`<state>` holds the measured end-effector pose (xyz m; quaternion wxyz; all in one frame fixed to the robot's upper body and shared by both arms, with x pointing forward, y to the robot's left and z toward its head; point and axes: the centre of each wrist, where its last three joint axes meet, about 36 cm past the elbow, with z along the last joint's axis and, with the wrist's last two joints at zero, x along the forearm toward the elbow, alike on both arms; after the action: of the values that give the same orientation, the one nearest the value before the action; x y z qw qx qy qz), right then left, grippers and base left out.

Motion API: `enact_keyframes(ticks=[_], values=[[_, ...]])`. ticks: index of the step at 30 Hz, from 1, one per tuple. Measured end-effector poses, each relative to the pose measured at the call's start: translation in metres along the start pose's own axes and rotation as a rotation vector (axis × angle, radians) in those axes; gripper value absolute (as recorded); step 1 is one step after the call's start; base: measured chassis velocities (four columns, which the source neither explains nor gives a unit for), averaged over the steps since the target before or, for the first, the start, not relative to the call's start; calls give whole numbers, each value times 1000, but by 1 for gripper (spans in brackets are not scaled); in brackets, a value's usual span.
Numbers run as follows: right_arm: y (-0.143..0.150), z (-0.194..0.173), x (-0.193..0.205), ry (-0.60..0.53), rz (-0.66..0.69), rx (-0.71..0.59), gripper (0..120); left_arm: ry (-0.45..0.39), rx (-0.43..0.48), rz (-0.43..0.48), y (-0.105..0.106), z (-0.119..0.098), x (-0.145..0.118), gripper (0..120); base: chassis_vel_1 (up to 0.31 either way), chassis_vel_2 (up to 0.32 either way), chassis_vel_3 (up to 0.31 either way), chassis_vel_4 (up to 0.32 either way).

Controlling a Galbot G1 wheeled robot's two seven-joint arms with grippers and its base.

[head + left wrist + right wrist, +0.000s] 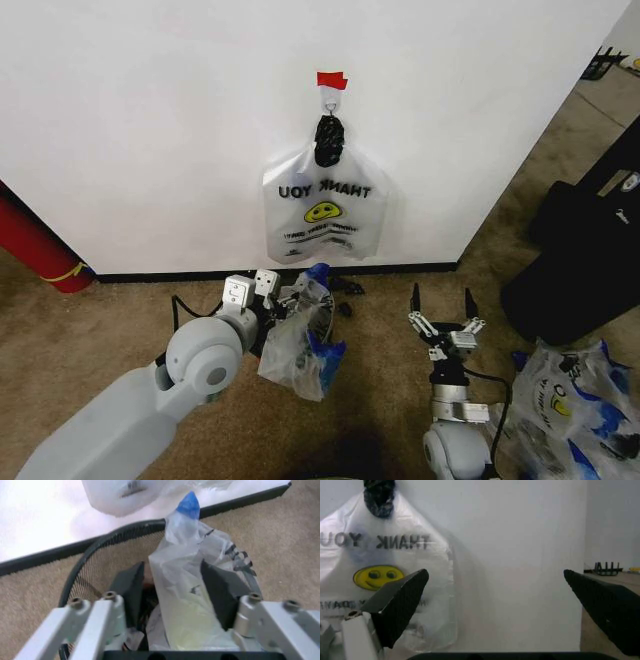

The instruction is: Pick up the garbage bag from the wall and place it over the trash bin.

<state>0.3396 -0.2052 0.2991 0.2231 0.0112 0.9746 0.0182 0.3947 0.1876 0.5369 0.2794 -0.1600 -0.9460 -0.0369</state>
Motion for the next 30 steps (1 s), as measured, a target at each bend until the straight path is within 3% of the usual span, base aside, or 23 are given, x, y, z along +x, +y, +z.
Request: enact_keyframes(ticks=[6,11,12,18,19,25,30], values=[[11,5,0,38,-42,-20,100,4,17,-3,7,-2,2,22,0,0,0,0],[43,-9,-4,217,-126,-182,100,2,-8,-38,16,2,4,2,0,0,0,0],[43,-9,-4,217,-126,-182,100,2,-8,-38,16,2,4,2,0,0,0,0],[71,-54,-37,480,-167,-327,100,-17,-48,-83,26,8,5,0,0,0,0,0],[71,-54,-37,480,-167,-327,100,-17,-48,-83,26,8,5,0,0,0,0,0],[71,-105,-80,787,-191,-506,100,-38,-103,-88,31,8,6,0,0,0,0,0],[71,-131,-107,955,-238,-553,100,-31,-120,-78,28,12,2,0,0,0,0,0]])
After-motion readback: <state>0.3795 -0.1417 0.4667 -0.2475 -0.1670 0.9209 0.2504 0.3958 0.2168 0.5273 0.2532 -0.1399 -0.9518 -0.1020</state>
